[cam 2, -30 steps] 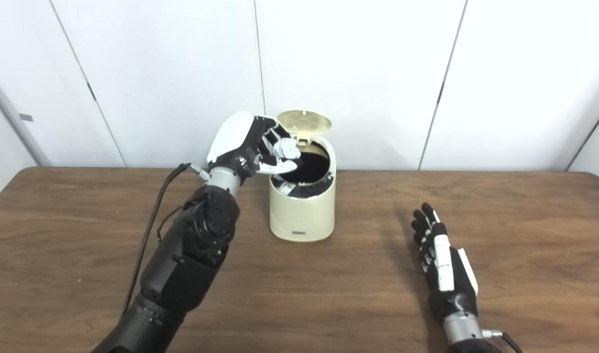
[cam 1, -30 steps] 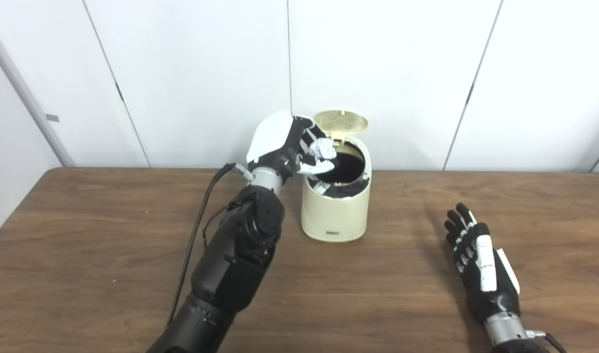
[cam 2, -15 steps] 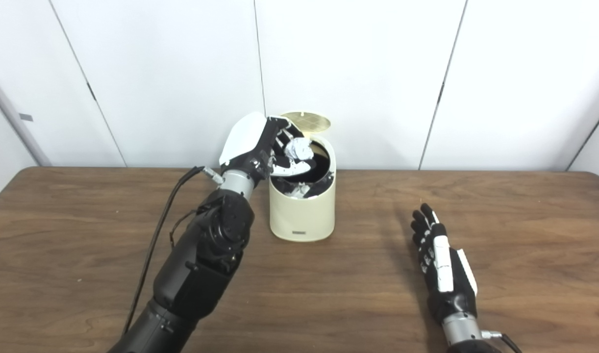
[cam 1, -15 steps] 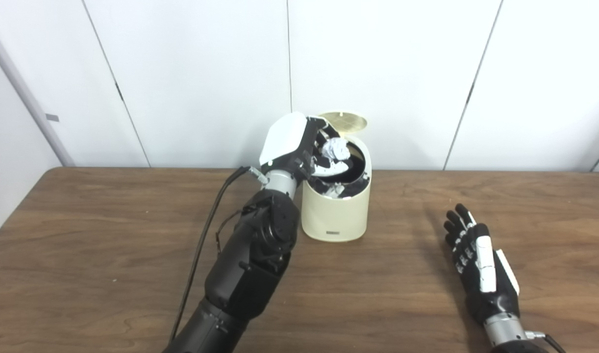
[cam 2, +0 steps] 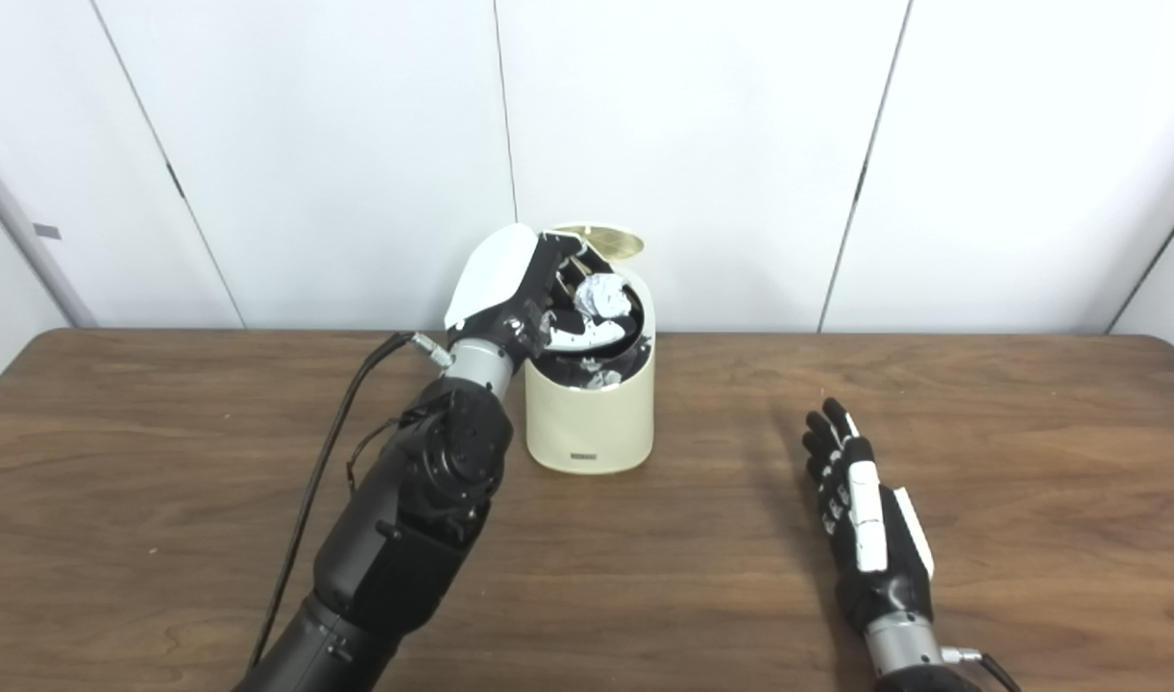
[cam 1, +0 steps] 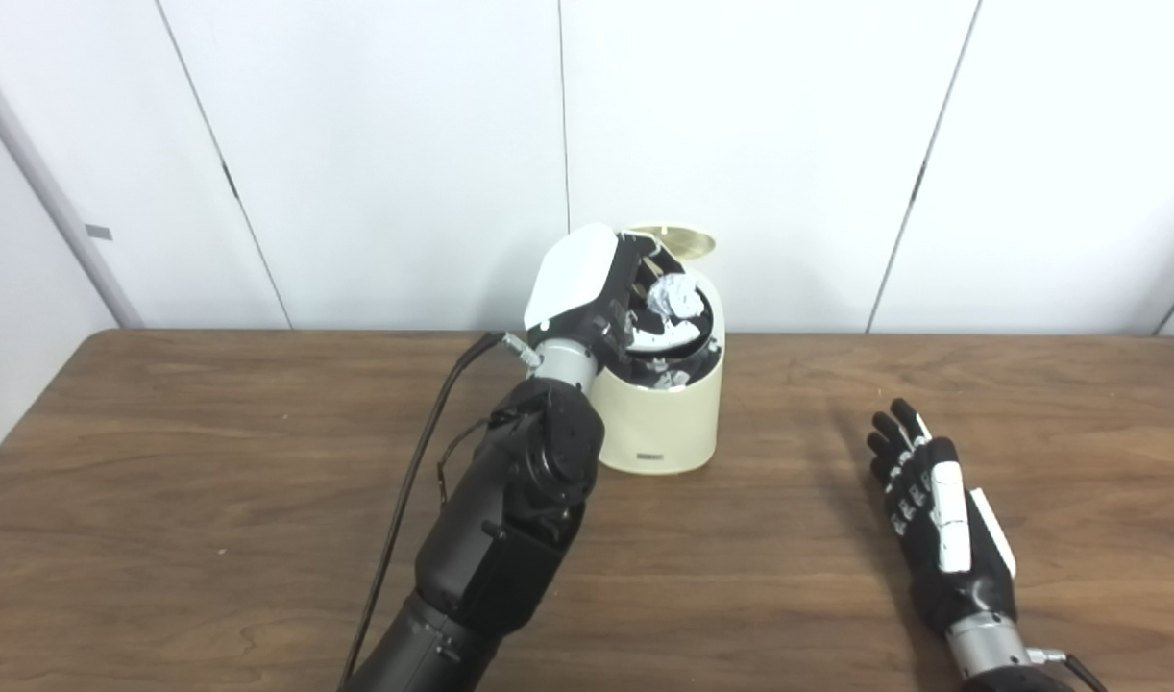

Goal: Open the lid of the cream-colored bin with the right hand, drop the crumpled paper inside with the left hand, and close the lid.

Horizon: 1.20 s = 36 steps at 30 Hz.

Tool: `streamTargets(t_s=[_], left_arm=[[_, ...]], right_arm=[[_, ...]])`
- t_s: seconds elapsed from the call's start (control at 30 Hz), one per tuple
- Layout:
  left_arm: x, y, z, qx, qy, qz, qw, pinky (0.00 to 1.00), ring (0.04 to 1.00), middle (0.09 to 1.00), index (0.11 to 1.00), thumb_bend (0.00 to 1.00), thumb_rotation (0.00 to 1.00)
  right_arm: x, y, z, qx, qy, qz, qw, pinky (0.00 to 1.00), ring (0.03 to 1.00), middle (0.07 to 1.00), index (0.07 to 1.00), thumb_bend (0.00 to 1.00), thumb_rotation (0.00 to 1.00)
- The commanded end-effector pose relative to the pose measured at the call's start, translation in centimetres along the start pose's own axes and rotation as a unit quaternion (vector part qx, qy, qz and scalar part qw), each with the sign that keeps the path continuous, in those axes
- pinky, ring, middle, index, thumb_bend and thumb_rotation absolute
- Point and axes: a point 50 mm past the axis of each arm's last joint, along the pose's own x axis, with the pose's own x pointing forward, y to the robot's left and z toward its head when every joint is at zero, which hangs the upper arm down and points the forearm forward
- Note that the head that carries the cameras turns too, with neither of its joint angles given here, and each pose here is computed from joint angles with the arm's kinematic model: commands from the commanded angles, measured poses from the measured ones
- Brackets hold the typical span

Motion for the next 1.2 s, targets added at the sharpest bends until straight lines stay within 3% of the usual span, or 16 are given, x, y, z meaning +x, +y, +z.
streamTargets(t_s=[0.0,1.17], left_arm=[[0.56,0.88,1.36,0.01,-0.027,0.032,0.999,0.28,0.393,0.499,0.535,0.47,0.0],[0.99,0.27,0.44,0.097,-0.053,0.046,0.993,0.29,0.397,0.52,0.527,0.47,0.0]], right_arm=[[-1.81,0.13,-2.44,0.02,0.037,-0.01,0.999,1.0,0.967,0.956,0.969,0.52,1.0],[-2.23,-0.33,-2.57,0.03,0.035,-0.007,0.999,1.0,0.987,0.957,0.97,0.52,1.0]])
